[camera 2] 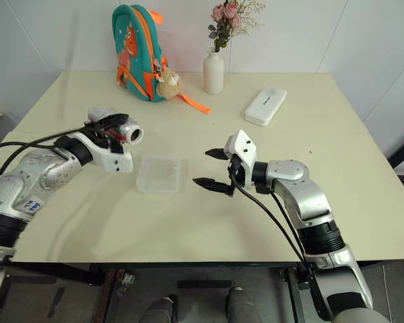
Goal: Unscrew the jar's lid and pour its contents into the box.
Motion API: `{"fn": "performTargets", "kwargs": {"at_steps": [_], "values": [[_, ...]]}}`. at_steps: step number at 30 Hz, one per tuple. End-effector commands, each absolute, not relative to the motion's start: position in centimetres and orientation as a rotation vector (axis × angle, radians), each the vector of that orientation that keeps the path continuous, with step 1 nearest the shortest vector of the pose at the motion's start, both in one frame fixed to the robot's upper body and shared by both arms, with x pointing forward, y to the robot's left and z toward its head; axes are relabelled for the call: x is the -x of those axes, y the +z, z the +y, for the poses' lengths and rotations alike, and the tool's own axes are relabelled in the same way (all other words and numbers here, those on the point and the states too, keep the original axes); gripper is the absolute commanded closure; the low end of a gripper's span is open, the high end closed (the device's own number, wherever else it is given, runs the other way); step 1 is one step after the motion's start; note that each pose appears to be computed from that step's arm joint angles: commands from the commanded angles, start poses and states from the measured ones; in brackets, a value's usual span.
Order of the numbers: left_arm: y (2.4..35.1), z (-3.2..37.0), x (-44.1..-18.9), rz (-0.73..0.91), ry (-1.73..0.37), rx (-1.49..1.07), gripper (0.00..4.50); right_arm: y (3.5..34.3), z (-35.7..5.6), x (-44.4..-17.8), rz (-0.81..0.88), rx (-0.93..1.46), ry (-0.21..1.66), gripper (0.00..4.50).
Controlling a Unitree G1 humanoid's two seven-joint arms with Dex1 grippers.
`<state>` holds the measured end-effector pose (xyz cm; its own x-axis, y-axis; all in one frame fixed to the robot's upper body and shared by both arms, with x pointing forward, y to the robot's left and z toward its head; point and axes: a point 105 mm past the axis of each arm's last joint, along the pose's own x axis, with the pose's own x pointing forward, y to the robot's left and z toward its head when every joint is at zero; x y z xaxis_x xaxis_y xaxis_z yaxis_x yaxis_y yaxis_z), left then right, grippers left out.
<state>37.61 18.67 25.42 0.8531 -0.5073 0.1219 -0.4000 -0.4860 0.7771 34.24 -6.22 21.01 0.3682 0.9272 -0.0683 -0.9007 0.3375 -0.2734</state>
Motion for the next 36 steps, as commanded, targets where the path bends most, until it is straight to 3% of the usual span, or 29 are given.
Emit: {"fn": "performTargets", "kwargs": {"at_steps": [1,6,14,20,24,29,33,36], "values": [[26.7,16.6,-37.0,-0.948,0.061,-2.352,2.40,22.2,-6.1,-34.0,-0.162,0.216,1.192,0.04],[24.9,16.7,-38.6,-0.897,0.043,-2.427,2.40,22.6,-5.7,-33.9,-0.188,0.150,1.196,0.04],[25.9,15.6,-39.1,-0.927,0.078,-2.348,2.40,23.1,-5.4,-33.3,-0.217,0.073,1.212,0.04],[26.0,18.5,-38.8,-0.762,0.019,-2.180,2.40,23.1,-5.5,-33.1,-0.210,0.078,1.229,0.04],[27.1,21.7,-38.8,-0.588,-0.029,-1.785,2.40,22.8,-5.6,-32.8,-0.191,0.090,1.235,0.04],[26.6,28.4,-40.9,-0.219,0.001,-0.835,2.40,22.4,-5.8,-32.6,-0.168,0.136,1.253,0.04],[25.0,30.2,-42.0,-0.138,-0.003,-0.245,2.40,22.2,-6.0,-32.7,-0.162,0.168,1.247,0.04],[23.7,30.9,-42.3,-0.158,0.006,-0.118,2.40,22.0,-6.1,-32.8,-0.163,0.219,1.245,0.04]]}}
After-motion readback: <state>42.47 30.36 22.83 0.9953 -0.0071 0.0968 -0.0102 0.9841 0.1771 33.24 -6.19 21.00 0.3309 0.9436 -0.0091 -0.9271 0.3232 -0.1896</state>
